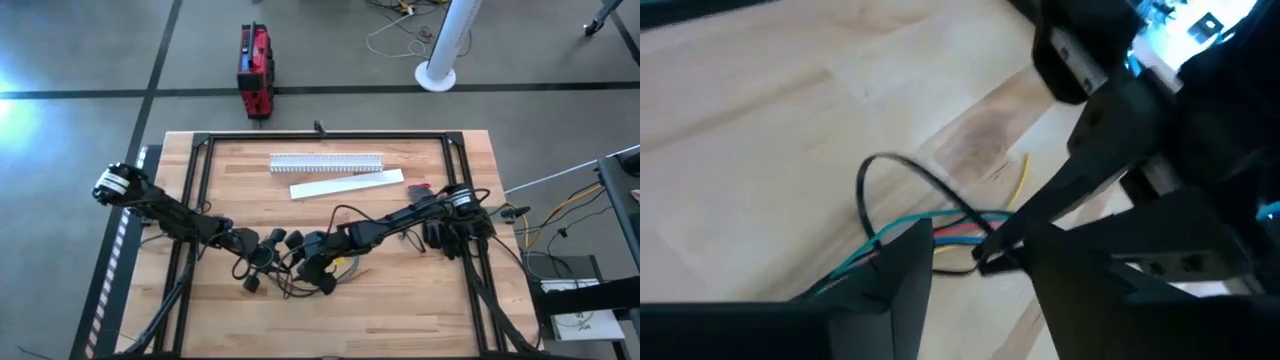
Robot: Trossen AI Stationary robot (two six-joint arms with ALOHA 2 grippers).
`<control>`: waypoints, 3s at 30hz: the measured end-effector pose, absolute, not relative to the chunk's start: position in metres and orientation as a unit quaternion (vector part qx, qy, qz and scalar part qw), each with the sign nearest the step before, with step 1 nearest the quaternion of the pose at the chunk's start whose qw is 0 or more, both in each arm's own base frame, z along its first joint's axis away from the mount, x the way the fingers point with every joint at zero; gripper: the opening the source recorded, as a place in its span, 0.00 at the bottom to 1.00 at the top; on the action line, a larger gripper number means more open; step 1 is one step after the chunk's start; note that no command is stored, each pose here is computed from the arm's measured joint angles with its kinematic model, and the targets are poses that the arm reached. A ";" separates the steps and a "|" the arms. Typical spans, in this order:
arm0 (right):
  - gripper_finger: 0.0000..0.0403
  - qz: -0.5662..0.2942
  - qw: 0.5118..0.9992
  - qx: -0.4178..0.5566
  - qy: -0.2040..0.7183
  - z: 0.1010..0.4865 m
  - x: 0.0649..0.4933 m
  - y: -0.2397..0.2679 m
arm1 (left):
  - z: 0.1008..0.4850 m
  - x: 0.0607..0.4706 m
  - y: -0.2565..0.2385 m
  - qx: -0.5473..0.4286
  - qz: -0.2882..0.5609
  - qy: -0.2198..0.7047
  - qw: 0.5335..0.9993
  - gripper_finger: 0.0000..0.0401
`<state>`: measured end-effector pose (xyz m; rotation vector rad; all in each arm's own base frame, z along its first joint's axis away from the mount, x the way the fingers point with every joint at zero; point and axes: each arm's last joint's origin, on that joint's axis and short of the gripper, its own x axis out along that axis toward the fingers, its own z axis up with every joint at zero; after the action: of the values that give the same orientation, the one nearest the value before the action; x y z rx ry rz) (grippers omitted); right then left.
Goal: Ziptie cables
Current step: Wrap the cables together using a black zip tie
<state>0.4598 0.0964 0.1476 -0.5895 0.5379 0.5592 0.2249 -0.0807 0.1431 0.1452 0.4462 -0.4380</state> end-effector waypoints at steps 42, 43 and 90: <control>0.06 0.053 0.858 -0.272 0.433 0.168 0.359 0.072 | 0.180 0.210 -0.068 -0.319 0.036 0.251 0.913 0.28; 0.05 0.047 0.870 -0.267 0.411 0.166 0.354 0.070 | 0.182 0.214 -0.069 -0.325 0.039 0.254 0.910 0.32; 0.39 0.229 0.923 -0.197 0.237 0.129 0.277 0.085 | 0.192 0.279 -0.168 -0.398 0.395 0.351 0.750 0.59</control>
<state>0.2767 0.0848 0.1291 -0.4037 0.4866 0.4697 0.2787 -0.1679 0.1924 -0.8700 0.7664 0.8622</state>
